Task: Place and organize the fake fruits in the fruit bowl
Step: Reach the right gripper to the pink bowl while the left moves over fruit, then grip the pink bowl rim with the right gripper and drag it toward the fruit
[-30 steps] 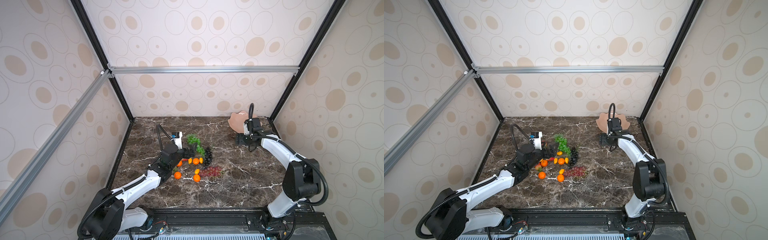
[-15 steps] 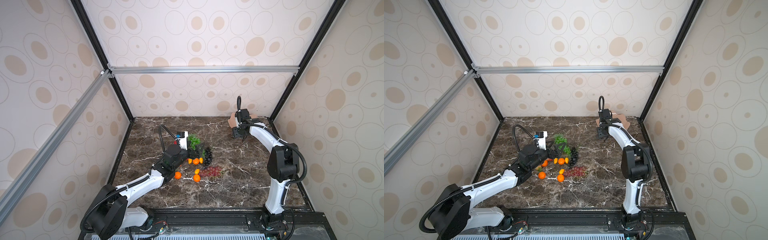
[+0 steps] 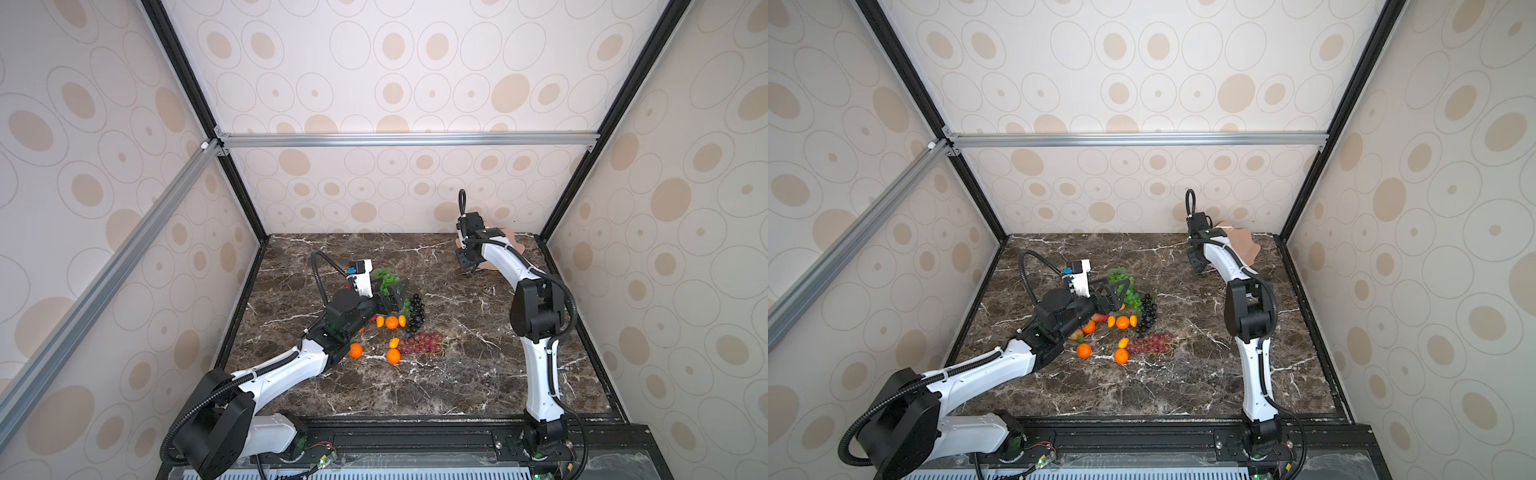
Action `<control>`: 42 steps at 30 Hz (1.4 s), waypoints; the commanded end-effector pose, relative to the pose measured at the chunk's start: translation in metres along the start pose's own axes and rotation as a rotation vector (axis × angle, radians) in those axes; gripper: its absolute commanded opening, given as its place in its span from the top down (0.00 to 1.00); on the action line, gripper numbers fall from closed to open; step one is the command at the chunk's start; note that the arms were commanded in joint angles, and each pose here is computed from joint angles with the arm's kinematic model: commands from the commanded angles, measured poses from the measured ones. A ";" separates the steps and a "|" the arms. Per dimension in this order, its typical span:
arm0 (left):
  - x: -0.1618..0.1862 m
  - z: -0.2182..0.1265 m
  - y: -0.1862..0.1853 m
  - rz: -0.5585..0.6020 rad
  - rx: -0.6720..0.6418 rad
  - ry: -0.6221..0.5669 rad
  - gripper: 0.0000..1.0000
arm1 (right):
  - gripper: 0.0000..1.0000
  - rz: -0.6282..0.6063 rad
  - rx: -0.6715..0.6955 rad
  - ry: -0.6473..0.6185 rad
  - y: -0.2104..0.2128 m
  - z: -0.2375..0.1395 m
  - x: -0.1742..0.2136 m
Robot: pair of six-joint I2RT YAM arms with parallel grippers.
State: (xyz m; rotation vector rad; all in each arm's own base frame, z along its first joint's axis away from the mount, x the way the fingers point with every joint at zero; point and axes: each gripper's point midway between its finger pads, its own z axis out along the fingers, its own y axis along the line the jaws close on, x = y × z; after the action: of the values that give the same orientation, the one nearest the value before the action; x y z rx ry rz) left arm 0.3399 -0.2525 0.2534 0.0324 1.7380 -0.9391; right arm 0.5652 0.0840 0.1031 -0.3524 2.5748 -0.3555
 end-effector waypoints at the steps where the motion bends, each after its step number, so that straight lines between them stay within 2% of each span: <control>1: -0.017 0.000 -0.012 -0.001 0.016 -0.038 0.02 | 0.52 -0.065 0.040 0.057 0.001 0.009 0.005; 17: -0.011 -0.006 -0.003 0.006 -0.019 -0.029 0.01 | 0.63 -0.140 0.065 0.054 0.005 0.036 -0.008; 25: -0.012 -0.009 -0.003 0.001 -0.021 -0.036 0.02 | 0.81 -0.143 0.050 0.044 0.008 0.037 -0.011; 28: -0.012 -0.010 0.000 0.001 -0.028 -0.041 0.02 | 0.85 -0.141 0.045 0.047 0.009 0.037 -0.010; 37: -0.005 -0.015 -0.001 -0.016 -0.002 -0.033 0.02 | 0.95 -0.153 0.043 0.041 0.008 0.009 -0.010; 42: 0.003 -0.016 0.003 0.004 -0.016 -0.005 0.02 | 1.00 -0.144 0.022 0.120 0.012 -0.005 0.016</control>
State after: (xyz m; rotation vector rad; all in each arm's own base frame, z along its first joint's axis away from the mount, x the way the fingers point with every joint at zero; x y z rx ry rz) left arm 0.3317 -0.2402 0.2378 0.0081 1.7738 -0.9008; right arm 0.5788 0.0852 0.0954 -0.5107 2.5748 -0.5185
